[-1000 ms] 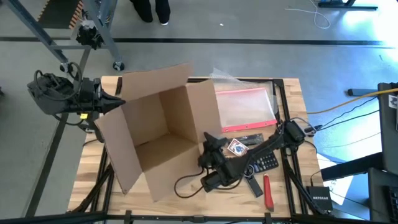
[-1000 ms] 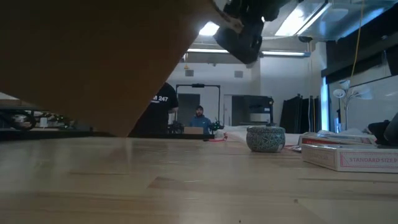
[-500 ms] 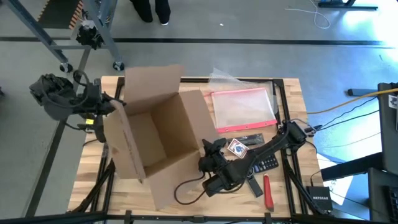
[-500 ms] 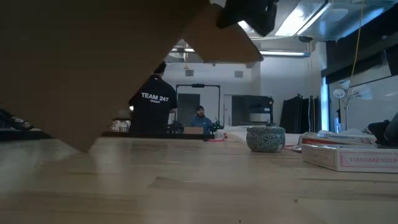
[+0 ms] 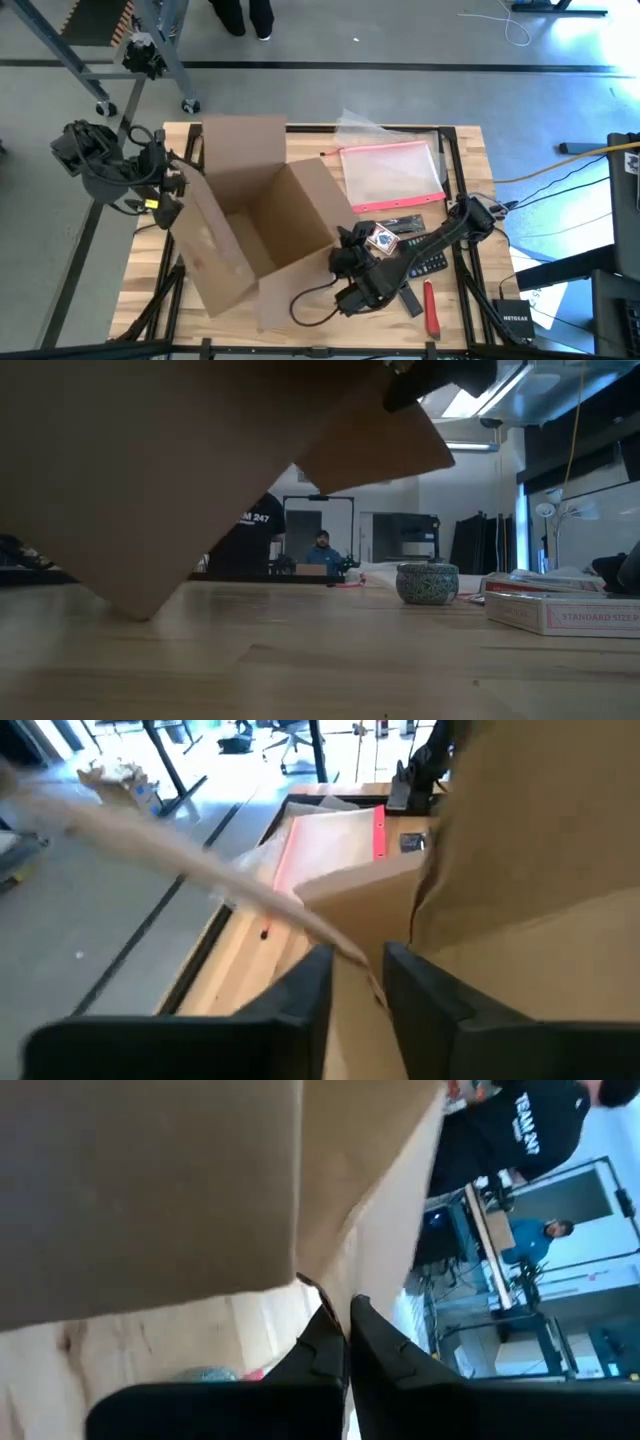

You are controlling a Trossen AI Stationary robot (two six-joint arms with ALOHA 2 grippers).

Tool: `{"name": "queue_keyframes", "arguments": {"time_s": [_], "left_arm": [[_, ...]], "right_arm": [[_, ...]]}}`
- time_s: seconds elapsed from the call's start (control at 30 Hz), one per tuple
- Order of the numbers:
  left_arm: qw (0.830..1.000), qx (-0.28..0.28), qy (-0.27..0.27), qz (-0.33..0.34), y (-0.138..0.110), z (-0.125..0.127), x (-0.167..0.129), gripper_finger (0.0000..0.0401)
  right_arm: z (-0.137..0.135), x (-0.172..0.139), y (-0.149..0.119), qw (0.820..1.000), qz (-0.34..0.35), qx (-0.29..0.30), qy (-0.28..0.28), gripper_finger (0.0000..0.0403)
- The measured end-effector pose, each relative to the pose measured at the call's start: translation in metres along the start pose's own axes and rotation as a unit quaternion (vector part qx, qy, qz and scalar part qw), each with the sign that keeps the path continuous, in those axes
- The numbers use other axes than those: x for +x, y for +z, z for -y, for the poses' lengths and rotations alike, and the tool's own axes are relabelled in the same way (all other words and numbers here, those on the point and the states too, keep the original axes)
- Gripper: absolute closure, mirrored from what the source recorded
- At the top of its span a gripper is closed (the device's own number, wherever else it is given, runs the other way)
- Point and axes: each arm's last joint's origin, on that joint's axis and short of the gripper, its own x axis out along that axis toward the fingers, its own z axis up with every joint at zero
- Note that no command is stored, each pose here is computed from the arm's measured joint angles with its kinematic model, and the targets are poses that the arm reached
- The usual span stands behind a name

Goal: Unpack boxes
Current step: Break down box until it is fully flat

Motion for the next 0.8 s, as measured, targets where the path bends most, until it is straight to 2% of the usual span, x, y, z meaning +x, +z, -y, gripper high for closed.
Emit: {"name": "queue_keyframes", "arguments": {"time_s": [0.13, 0.23, 0.47, 0.63, 0.8], "left_arm": [[1.0, 0.003, -0.006, 0.013, 0.009, -0.005, -0.007, 0.0274], [0.999, -0.014, -0.012, 0.029, 0.019, -0.012, -0.014, 0.026], [0.998, -0.015, -0.006, 0.063, 0.038, -0.025, -0.028, 0.0264], [0.993, -0.017, -0.017, 0.115, 0.062, -0.032, -0.041, 0.0271], [0.992, 0.035, -0.054, 0.112, 0.073, -0.02, -0.039, 0.0272]], "right_arm": [[0.003, -0.001, -0.004, 1.0, -0.015, 0.024, -0.001, 0.0403], [0.01, -0.004, -0.004, 0.998, -0.021, 0.057, 0.008, 0.0403], [0.045, -0.019, 0.0, 0.989, -0.022, 0.138, 0.048, 0.0403], [0.068, -0.028, 0.0, 0.983, -0.014, 0.173, 0.066, 0.0403], [0.08, -0.026, 0.001, 0.978, -0.028, 0.189, 0.079, 0.0403]]}}
